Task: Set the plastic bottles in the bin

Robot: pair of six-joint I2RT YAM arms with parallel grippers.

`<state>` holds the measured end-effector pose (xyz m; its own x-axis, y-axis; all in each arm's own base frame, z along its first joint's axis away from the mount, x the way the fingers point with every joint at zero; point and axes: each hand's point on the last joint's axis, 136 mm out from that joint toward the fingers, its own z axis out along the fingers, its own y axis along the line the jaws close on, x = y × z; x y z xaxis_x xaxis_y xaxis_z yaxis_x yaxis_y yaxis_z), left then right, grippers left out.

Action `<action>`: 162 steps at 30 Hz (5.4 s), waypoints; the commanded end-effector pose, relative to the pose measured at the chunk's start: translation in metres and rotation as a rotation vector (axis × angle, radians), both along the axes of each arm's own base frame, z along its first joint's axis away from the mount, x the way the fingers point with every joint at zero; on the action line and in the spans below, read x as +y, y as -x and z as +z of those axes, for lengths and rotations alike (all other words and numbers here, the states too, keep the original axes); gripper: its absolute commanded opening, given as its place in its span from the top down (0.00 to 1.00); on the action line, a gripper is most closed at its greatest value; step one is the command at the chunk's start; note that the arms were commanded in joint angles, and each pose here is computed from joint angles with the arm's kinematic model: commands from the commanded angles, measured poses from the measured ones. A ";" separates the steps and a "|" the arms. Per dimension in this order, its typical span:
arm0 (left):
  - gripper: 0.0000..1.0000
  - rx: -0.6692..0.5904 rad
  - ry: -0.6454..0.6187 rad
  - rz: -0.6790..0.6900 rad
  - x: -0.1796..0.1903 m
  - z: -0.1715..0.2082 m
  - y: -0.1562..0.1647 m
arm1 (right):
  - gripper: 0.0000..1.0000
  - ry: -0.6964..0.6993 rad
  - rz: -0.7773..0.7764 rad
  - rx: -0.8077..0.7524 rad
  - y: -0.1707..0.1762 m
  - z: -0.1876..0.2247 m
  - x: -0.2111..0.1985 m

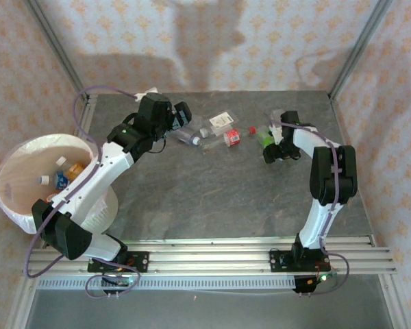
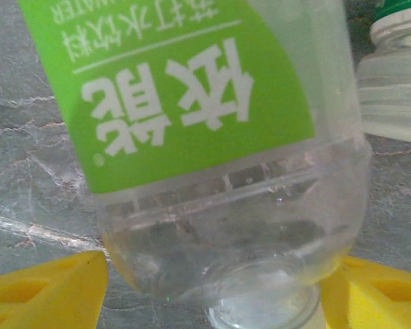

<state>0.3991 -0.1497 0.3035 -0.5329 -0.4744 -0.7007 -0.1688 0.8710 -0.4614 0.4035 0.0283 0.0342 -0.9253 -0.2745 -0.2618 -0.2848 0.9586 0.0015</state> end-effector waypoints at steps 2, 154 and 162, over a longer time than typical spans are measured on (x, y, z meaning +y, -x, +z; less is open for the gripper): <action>0.00 0.023 0.002 0.031 0.008 -0.003 0.001 | 0.30 0.025 0.012 0.047 0.003 -0.016 -0.003; 0.47 0.061 -0.781 0.896 0.301 0.137 0.175 | 0.01 -0.450 -0.135 -0.805 0.045 0.205 0.136; 0.47 0.184 -0.694 1.029 0.341 0.074 0.218 | 0.01 -0.429 -0.130 -0.806 0.043 0.203 0.135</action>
<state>0.1970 0.1842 0.3813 -0.3244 -0.2550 -0.9109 -0.8984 0.3845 0.2124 0.3540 0.1625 0.2214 -0.4745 0.0836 -0.8763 -0.2454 0.9435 0.2228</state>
